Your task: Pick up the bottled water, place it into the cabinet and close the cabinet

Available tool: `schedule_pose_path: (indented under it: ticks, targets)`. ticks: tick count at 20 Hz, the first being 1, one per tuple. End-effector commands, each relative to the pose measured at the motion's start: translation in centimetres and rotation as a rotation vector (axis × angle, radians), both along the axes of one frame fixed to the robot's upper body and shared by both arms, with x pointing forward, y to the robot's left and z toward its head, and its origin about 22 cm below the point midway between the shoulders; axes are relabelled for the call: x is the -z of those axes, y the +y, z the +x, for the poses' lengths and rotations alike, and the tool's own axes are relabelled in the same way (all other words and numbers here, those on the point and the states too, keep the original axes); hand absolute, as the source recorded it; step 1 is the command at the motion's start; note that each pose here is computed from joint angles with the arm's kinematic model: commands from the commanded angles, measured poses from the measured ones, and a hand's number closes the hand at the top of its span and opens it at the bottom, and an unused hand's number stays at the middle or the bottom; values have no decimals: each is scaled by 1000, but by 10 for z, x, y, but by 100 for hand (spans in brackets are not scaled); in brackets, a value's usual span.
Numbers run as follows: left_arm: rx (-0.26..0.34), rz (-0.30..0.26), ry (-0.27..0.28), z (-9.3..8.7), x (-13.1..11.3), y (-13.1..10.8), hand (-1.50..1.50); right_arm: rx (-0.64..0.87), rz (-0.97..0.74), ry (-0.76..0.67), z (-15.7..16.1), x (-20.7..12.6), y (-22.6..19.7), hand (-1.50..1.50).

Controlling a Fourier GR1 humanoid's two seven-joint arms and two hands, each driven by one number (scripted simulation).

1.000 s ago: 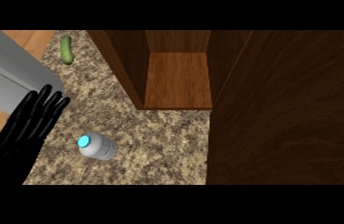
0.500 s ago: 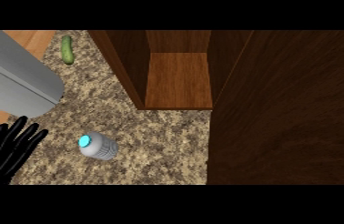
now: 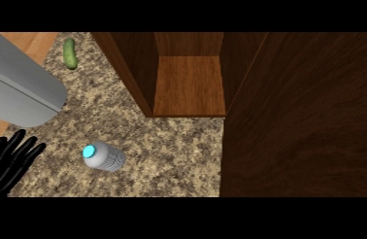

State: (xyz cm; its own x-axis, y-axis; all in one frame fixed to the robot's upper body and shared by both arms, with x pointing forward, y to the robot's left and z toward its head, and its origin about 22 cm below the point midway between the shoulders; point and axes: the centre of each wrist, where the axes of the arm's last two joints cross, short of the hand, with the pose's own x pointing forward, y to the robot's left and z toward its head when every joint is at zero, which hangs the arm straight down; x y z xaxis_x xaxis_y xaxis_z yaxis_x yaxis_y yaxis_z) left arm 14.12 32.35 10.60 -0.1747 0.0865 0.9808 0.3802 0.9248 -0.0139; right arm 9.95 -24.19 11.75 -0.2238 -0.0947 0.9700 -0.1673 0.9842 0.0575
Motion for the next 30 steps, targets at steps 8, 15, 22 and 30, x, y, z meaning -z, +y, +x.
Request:
schedule_pose_path:
  ticks: [8,15,22,30]
  targets:
    - [-140,52,31,31,57,13,-150,-7,8,-44,-37,-25,0,-150]
    - [-112,64,90,52,115,8,-150,-30,-12,-49,-44,-19,0,-150]
    - [-132,44,114,68,155,4,-150,-8,-10,-40,-48,-20,-4,-150]
    - [-228,39,122,74,207,17,-150,-10,-18,-45,-65,-17,10,-150]
